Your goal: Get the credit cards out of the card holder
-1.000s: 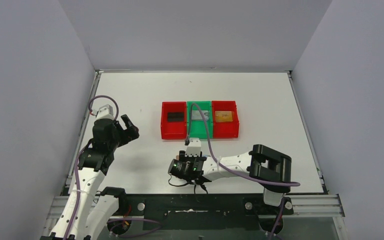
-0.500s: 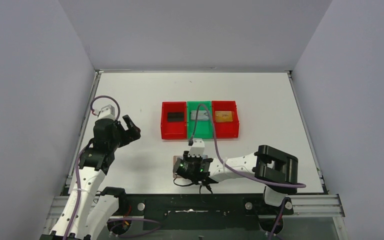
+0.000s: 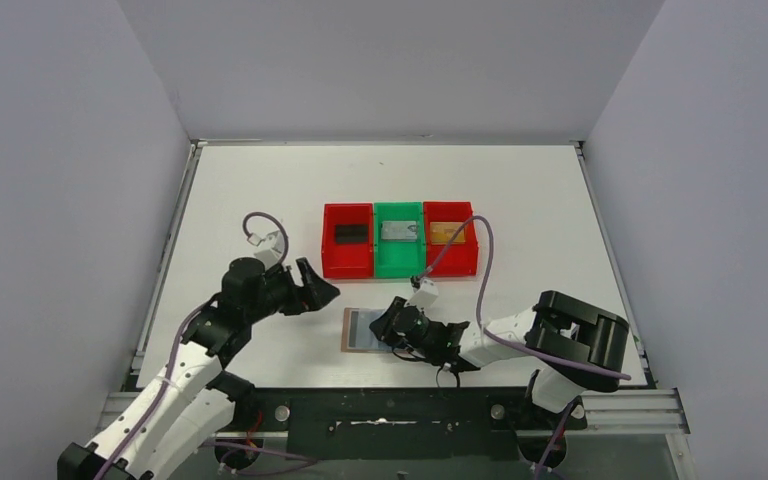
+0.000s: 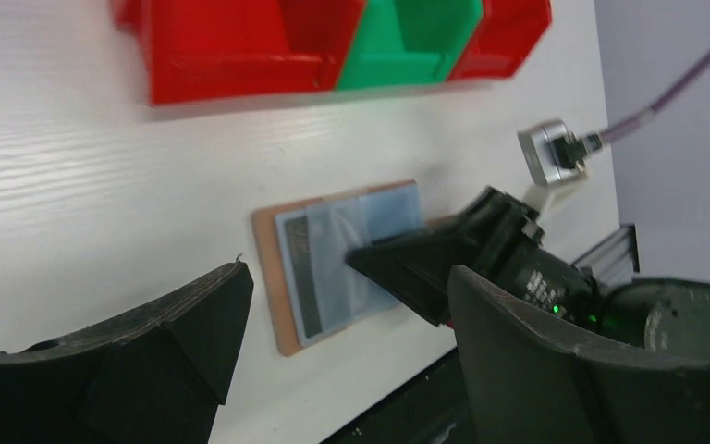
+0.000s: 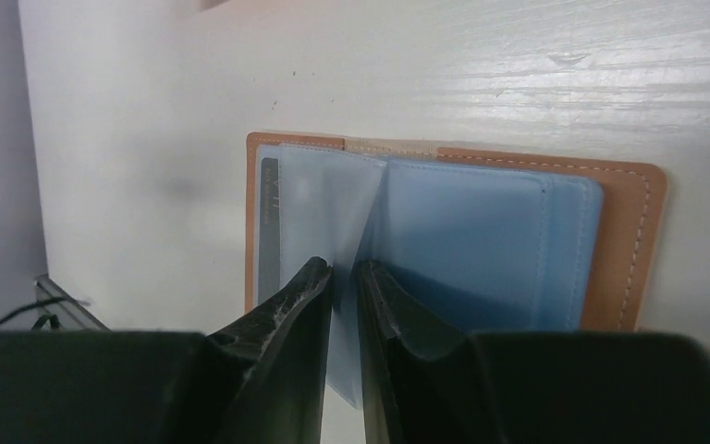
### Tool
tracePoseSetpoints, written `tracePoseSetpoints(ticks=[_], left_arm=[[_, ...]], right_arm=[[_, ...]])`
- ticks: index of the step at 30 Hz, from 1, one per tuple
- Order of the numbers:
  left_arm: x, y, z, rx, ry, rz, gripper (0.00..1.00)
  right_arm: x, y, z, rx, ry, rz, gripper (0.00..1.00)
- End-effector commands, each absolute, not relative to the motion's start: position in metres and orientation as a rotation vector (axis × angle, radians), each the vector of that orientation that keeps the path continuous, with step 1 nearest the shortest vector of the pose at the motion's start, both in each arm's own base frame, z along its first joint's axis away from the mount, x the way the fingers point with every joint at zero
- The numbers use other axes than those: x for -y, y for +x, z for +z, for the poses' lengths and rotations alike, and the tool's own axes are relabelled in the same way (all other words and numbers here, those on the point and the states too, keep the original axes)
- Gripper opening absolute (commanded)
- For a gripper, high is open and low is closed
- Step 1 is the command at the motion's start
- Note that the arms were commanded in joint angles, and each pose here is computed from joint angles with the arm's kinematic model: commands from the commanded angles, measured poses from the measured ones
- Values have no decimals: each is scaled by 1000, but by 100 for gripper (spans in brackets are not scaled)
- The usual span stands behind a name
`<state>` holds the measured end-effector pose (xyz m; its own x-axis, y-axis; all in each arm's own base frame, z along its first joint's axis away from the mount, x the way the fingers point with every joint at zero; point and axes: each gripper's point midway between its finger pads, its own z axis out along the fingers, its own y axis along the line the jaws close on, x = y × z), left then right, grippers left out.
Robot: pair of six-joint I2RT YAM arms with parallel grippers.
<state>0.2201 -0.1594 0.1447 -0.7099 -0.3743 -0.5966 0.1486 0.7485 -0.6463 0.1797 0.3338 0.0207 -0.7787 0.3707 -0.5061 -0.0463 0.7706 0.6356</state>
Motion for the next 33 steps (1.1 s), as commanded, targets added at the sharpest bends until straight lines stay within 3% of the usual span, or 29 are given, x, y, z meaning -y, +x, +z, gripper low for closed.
tracePoseSetpoints(ticks=[1,10,24,33], left_arm=[[201,212,158,-2128,-84,-986,77],[253,188,111,-2260,28,-963,74],[276,177,79,-2317,37,-1025,73],[276,173,62,-2374,17,-995,66]], right_arm=[[-338,178,30,-2293,298,986,18],[-320,176,19,-2291,399,1016,18],[-304,175,8,-2282,515,1062,20],[-302,176,11,-2269,529,1085,25]])
